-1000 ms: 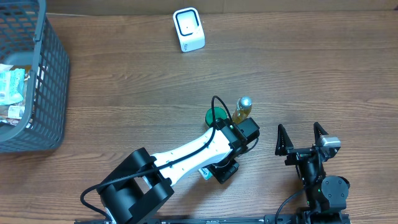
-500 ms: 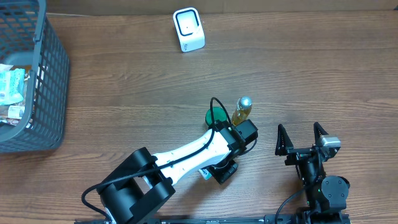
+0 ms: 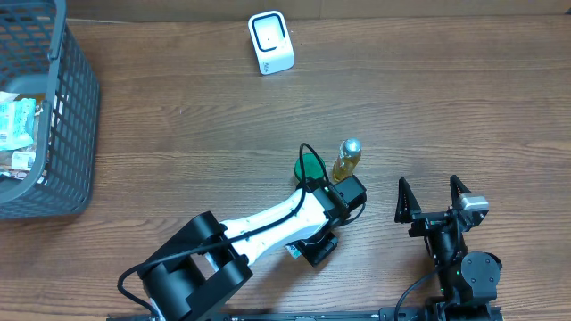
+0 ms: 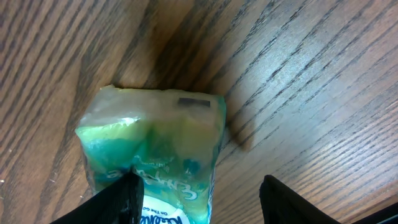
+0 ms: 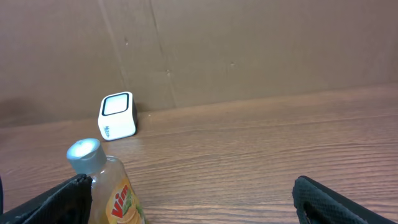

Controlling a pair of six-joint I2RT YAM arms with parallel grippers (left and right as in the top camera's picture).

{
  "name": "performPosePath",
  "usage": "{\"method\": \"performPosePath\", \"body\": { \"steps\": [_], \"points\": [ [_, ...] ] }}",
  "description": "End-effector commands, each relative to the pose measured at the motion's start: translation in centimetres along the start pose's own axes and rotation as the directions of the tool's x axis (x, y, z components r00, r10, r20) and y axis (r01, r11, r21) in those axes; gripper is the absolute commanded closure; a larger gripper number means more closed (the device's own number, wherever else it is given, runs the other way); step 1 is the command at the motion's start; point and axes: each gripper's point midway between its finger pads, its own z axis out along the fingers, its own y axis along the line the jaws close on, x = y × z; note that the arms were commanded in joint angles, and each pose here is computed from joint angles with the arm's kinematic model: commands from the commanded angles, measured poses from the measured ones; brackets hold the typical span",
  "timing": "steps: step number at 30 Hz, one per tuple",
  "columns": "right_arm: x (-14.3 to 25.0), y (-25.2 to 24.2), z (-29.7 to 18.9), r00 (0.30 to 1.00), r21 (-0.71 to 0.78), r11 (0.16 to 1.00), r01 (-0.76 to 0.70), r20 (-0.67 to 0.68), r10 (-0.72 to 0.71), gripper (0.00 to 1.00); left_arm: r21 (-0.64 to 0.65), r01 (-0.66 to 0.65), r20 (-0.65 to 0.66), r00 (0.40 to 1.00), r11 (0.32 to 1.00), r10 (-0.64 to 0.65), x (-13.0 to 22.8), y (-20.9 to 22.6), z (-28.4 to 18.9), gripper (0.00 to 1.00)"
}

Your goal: Scan the item barcode

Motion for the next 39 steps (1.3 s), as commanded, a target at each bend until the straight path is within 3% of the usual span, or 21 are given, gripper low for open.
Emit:
{"method": "performPosePath", "body": {
  "steps": [1,14,18,21,35,39],
  "points": [
    [0.27,0.01,0.02,1.000,-0.001,1.000,-0.003,0.001,0.003,0.00,-0.013,0.013,-0.038,0.999,1.000,-0.013,1.28,0.39,1.12,0.37],
    [0.27,0.01,0.02,1.000,-0.001,1.000,-0.003,0.001,0.003,0.00,-0.054,0.056,-0.042,0.997,0.997,-0.058,1.45,1.07,1.43,0.47],
    [0.27,0.01,0.02,1.000,-0.001,1.000,-0.003,0.001,0.003,0.00,-0.062,0.071,-0.039,0.996,0.996,-0.074,1.42,1.19,1.42,0.58],
    [0.27,0.01,0.02,1.000,-0.001,1.000,-0.003,0.001,0.003,0.00,-0.062,0.074,-0.040,0.996,0.995,-0.076,1.44,1.19,1.42,0.72],
    [0.27,0.01,0.02,1.000,-0.001,1.000,-0.003,0.001,0.003,0.00,-0.098,0.051,-0.037,0.998,0.994,-0.055,1.63,0.67,1.43,0.66],
    [0.27,0.01,0.02,1.000,-0.001,1.000,-0.003,0.001,0.003,0.00,-0.146,0.025,-0.029,0.999,0.989,-0.030,1.78,0.29,1.40,0.57]
  ]
}}
